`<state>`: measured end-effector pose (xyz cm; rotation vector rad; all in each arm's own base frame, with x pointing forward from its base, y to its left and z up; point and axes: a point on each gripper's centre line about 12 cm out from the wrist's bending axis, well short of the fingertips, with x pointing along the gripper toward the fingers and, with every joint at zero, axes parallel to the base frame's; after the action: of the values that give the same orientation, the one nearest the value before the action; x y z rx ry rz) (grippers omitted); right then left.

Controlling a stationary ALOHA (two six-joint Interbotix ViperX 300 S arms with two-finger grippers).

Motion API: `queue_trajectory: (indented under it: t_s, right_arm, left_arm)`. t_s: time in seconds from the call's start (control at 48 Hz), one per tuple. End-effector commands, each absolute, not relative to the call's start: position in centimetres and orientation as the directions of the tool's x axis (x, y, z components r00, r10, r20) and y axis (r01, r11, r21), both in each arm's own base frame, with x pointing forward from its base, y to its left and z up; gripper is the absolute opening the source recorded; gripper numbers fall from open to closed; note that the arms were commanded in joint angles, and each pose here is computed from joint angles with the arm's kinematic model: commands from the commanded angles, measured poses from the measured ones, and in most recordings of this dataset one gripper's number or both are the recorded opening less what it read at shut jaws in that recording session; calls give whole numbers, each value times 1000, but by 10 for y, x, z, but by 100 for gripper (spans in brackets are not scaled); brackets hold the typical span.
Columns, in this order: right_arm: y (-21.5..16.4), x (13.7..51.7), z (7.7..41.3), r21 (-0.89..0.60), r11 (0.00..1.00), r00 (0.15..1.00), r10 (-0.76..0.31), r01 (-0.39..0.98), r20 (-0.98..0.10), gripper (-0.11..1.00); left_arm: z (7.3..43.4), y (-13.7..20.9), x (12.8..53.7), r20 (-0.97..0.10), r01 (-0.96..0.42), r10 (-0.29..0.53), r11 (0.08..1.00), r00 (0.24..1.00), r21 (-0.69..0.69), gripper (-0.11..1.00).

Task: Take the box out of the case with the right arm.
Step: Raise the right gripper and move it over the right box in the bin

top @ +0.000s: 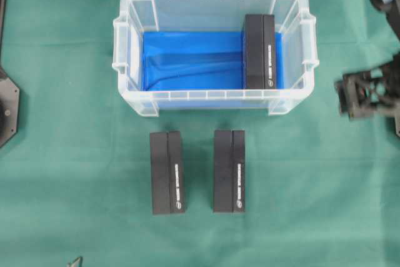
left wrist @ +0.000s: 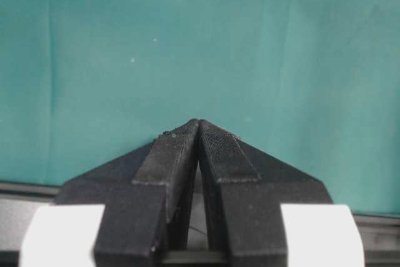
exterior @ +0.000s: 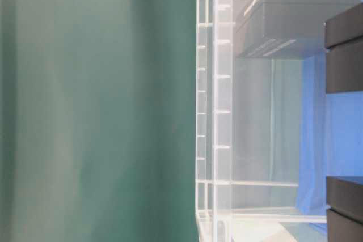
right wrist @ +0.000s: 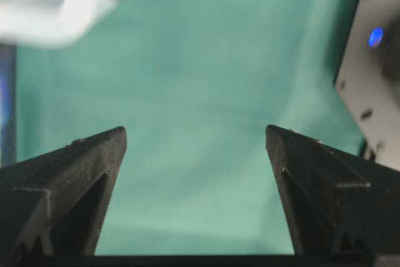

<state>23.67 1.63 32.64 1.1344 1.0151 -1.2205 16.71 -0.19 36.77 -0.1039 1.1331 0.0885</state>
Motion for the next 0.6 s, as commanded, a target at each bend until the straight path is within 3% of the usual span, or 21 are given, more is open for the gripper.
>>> queue_trajectory:
  t_s: [0.0,0.333,0.583]
  right_arm:
    - [-4,236,334,143,-10,139,-175,990,-975,89]
    - [-69,230,332,142,12,141,-217,990,-966,89]
    - [-80,226,331,131,12,130,-218,991,-967,89]
  left_arm:
    - [375,-1,169,-897,-125,21,991,441,-38,0]
    - [375,-1,169,-897,-125,22,991,441,-37,0]
    - [375,-1,169,-897,-125,21,991,441,-38,0]
